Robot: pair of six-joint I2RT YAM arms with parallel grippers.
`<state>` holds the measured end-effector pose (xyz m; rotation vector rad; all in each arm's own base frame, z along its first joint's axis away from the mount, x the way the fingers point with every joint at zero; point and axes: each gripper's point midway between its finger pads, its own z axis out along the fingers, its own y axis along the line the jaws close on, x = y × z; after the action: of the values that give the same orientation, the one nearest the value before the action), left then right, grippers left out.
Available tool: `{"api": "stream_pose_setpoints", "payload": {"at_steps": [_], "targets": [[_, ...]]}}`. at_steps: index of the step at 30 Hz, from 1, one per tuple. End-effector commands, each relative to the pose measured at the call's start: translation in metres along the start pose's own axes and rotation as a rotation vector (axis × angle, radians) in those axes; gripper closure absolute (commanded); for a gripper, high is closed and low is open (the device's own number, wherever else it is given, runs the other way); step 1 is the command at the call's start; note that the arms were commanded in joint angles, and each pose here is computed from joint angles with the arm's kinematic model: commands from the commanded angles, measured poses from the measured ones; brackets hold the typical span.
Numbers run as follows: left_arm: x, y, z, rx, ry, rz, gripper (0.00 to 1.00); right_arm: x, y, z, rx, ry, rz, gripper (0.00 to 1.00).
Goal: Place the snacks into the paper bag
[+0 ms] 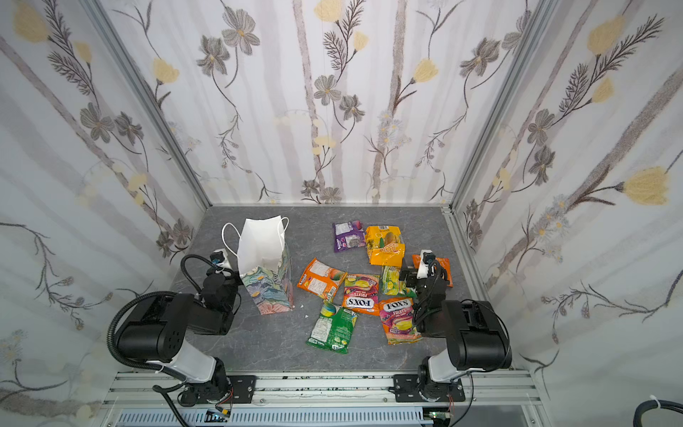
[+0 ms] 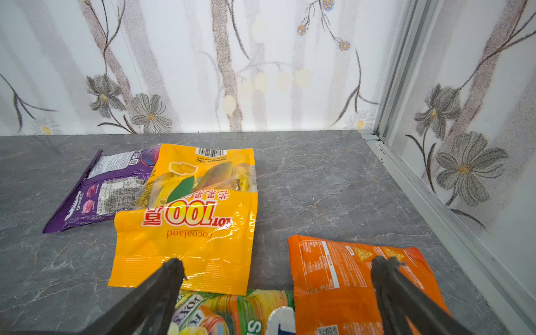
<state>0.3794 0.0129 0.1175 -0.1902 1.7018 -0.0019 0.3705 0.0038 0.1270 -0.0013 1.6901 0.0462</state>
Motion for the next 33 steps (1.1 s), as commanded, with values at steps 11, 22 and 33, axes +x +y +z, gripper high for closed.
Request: {"api": "stream_pose_setpoints", "payload": {"at_steps": [11,22,33], "targets": [[-0.011,-0.001,0.001,0.0,-0.043,-0.003,0.0,-0.008,-0.002,0.001,0.006,-0.03,0.012,0.0],[-0.011,0.0,0.001,-0.002,-0.042,-0.001,0.0,-0.008,0.001,0.0,0.0,-0.033,-0.006,0.0],[-0.022,0.01,-0.004,-0.066,-0.071,-0.032,0.0,-0.009,-0.001,-0.001,0.031,-0.037,-0.011,0.0]]}}
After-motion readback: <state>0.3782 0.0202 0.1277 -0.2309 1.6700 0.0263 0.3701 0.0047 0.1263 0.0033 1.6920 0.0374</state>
